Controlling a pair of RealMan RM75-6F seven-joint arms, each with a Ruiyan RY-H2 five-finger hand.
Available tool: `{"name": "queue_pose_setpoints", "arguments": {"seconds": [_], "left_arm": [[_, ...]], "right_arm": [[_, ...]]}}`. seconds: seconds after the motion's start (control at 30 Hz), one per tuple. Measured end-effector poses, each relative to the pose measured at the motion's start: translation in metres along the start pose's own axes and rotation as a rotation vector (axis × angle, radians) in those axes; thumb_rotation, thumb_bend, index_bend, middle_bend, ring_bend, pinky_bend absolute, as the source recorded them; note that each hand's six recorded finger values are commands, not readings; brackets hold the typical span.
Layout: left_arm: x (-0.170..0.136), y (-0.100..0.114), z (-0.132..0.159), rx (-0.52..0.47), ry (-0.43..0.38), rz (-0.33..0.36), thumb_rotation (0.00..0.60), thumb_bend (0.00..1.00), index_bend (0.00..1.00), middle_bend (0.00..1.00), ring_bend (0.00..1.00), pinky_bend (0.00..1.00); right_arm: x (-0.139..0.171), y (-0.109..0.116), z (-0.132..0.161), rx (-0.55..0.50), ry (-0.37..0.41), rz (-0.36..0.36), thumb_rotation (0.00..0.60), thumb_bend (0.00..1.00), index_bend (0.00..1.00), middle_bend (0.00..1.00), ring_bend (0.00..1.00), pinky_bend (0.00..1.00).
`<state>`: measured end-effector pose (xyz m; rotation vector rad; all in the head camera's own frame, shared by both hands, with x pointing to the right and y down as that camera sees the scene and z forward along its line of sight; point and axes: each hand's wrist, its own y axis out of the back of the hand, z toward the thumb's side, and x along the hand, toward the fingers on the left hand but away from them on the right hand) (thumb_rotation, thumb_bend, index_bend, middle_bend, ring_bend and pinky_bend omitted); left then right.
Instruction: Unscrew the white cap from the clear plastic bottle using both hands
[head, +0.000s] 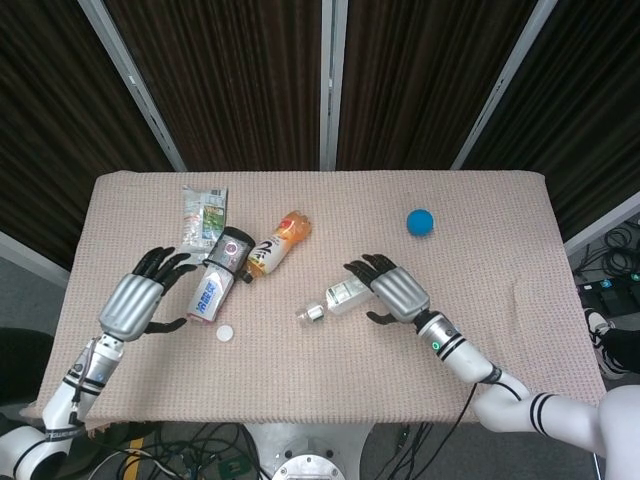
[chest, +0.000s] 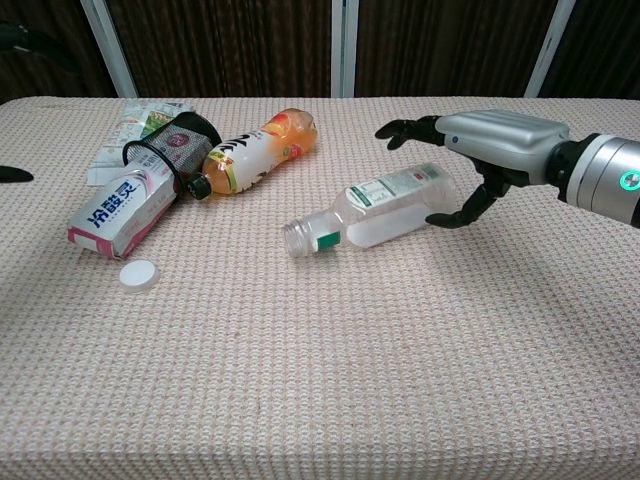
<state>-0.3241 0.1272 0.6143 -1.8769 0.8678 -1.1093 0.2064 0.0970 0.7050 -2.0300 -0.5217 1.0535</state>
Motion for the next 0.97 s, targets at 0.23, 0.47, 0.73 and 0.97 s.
{"name": "queue_pose_setpoints", "arguments": {"seconds": [0.23,0.47,0.73,0.97], "left_arm": [[-0.028,0.022,-0.035,-0.004,0.115,0.066,0.600,0.13,0.23,0.11,0.05,0.08],[-0.070,0.028,-0.072,0.044,0.257,0.125,0.600,0.13,0.25,0.15,0.05,0.07],[-0.123,0.020,-0.095,0.055,0.399,0.148,0.600,0.13,0.25,0.15,0.05,0.07],[-0.146,0.017,-0.084,0.057,0.440,0.148,0.600,0.13,0.25,0.15,0.05,0.07]], "right_arm": [[0.035,0.028,-0.026,0.000,-0.066,-0.086,0.600,0.08,0.00,0.07,0.00,0.06],[0.112,0.062,-0.075,0.027,-0.229,-0.223,0.600,0.12,0.00,0.11,0.03,0.10],[0.217,0.075,-0.110,-0.019,-0.420,-0.329,0.600,0.12,0.00,0.11,0.01,0.08],[0.266,0.070,-0.109,-0.014,-0.482,-0.359,0.600,0.12,0.00,0.11,0.00,0.07]]}}
